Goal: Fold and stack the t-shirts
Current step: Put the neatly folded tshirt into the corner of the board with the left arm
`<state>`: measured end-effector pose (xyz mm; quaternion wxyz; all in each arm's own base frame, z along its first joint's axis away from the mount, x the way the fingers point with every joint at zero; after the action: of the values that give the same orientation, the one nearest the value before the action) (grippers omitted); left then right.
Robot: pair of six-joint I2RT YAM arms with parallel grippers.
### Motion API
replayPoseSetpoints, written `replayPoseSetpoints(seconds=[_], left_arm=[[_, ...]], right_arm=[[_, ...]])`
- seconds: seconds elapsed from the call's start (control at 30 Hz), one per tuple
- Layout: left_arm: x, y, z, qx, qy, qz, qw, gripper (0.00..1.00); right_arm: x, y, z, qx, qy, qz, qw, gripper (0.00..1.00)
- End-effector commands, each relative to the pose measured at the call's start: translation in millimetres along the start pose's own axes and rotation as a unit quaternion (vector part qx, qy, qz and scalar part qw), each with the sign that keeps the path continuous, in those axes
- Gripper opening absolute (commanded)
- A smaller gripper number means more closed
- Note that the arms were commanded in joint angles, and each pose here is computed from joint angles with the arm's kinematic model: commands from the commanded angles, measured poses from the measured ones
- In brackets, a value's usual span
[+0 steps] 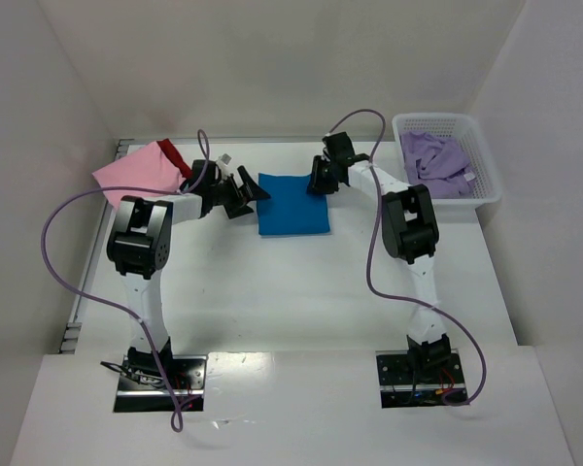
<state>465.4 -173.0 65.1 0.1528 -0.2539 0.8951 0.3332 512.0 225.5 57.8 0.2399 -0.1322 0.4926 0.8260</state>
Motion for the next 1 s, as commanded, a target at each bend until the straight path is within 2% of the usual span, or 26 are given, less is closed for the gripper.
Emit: replayPoseSetpoints(seconds=[0.0, 0.2, 0.33, 0.37, 0.43, 0.57, 0.63, 0.97], left_arm=[[53.0, -1.0, 51.9, -0.082, 0.049, 0.075, 0.993, 1.00], [58.9, -4.2, 58.5, -0.087, 0.055, 0.083, 0.991, 1.00], [59.9, -6.1, 60.8, -0.087, 0.055, 0.083, 0.991, 1.00], [59.9, -6.1, 60.8, -0.087, 0.055, 0.083, 0.991, 1.00], [59.9, -6.1, 60.8, -0.087, 0.055, 0.083, 0.991, 1.00], [61.5, -9.9, 58.6, -0.086, 0.058, 0.085, 0.991, 1.00], [56.9, -10.8, 56.3, -0.083, 0.054, 0.081, 0.992, 1.00], [61.7, -11.6, 53.8, -0.084, 0.059, 0.088, 0.991, 1.00]], right_arm=[[0.8, -7.8, -3.1, 0.017, 0.012, 0.002, 1.000, 0.33], [11.6, -14.2, -9.1, 0.032, 0.013, 0.010, 0.999, 0.33], [25.6, -24.0, -7.0, 0.005, -0.005, 0.034, 0.999, 0.32], [25.7, -24.0, -6.5, 0.005, -0.011, 0.034, 0.999, 0.27], [30.8, -31.2, -9.1, 0.006, -0.019, 0.046, 0.999, 0.26], [23.8, -33.5, -19.3, 0.051, -0.020, 0.038, 0.998, 0.07], [22.4, -34.4, -23.6, 0.065, -0.015, 0.037, 0.997, 0.01], [21.0, -29.5, -49.4, 0.147, -0.012, 0.018, 0.989, 0.00]])
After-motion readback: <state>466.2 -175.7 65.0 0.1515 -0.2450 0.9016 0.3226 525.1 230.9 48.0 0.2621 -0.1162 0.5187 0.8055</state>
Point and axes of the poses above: each gripper's point midway between its finger pads, its own y axis back along the fingers, its own z axis along the line the jaws close on, x = y × z, the point moved 3 cm from there along y, back along the fingers, and after that the axes turned 8 degrees about -y, right-handed, at the moved point
